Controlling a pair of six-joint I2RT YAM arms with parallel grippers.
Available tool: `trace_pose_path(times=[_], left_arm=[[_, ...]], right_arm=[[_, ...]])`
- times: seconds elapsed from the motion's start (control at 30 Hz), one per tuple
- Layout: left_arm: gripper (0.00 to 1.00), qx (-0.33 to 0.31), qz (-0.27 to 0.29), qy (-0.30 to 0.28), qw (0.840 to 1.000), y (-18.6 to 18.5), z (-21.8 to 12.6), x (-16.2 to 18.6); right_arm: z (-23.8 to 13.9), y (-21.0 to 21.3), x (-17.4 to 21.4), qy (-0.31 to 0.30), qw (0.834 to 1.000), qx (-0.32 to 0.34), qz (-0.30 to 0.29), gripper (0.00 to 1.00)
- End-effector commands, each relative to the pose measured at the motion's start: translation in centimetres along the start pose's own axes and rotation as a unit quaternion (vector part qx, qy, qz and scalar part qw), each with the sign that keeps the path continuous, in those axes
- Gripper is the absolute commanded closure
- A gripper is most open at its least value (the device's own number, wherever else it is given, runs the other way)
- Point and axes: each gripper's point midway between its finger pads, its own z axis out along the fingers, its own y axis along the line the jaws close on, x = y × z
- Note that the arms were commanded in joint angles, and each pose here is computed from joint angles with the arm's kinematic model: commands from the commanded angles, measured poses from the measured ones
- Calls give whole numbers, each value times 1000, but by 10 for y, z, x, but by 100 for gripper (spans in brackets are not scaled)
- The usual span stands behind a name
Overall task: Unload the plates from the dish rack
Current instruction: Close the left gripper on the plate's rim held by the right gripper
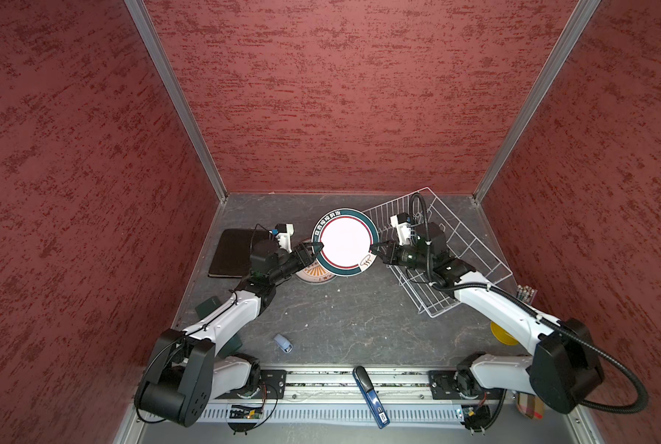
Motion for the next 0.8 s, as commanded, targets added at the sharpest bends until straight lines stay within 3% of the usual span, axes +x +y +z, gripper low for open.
trace_pose_path(times=[0.0, 0.7, 0.77], left_arm=[[59, 10, 3, 2, 1000, -1, 1, 3], [100, 28, 1, 1, 1000, -8, 1, 1], [100, 27, 1, 0, 1000, -7, 1, 1]], right_arm=[[0, 28, -10, -9, 998, -61, -13, 100], [10, 34, 0, 27, 995, -97, -4, 100], [10, 35, 0, 30, 995, -97, -4, 88]])
